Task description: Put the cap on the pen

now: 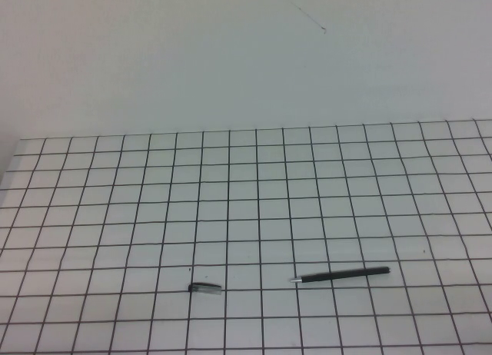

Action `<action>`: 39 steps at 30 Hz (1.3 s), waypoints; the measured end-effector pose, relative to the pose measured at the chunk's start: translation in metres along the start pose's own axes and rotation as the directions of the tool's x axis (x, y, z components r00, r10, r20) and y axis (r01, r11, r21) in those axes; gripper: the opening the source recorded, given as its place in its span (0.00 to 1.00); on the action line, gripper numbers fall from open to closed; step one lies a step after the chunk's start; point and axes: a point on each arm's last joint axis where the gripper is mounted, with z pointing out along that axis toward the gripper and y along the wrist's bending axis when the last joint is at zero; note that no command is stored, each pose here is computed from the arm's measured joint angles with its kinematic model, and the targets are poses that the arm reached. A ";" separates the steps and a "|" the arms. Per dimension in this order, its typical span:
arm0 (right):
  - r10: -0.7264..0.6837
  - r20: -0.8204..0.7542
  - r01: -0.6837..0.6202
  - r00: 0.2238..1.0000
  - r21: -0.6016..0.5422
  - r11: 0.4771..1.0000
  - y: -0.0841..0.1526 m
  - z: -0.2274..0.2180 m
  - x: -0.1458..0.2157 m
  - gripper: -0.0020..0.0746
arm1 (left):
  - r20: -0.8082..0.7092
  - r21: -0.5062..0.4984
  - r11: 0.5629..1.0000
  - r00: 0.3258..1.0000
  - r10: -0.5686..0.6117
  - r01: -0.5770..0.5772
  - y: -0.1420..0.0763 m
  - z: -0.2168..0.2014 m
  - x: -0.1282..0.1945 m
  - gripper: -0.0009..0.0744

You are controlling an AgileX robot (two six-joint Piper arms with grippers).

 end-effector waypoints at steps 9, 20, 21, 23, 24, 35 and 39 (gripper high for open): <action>-0.022 0.000 0.022 1.000 0.003 1.000 0.000 0.000 0.000 0.02 | 0.000 0.000 1.000 1.000 0.000 0.000 0.000 0.000 0.000 0.01; -0.079 0.008 0.078 0.997 0.016 0.997 -0.001 0.000 -0.001 0.02 | 0.000 0.000 1.000 1.000 0.000 0.000 0.000 0.000 0.000 0.01; -0.079 0.021 0.078 0.997 0.018 0.997 -0.002 0.000 -0.002 0.02 | 0.000 0.000 1.000 1.000 0.000 0.000 0.000 0.000 0.000 0.01; -0.079 0.059 0.078 0.995 0.025 0.997 -0.002 0.000 -0.006 0.02 | 0.026 0.001 1.000 1.000 0.000 0.000 0.000 0.000 -0.002 0.01; -0.080 0.081 0.078 0.994 0.028 0.997 -0.002 0.000 -0.008 0.02 | 0.048 0.003 1.000 0.999 -0.002 0.002 0.000 0.000 -0.004 0.01; -0.069 0.436 0.037 0.897 0.080 0.996 -0.005 -0.009 -0.040 0.02 | 0.527 0.021 1.000 0.850 -0.003 -0.009 -0.002 -0.014 -0.048 0.01; -0.069 0.450 0.036 0.890 0.082 0.996 -0.005 -0.010 -0.041 0.02 | 0.565 0.023 1.000 0.825 -0.005 -0.010 -0.002 -0.016 -0.051 0.01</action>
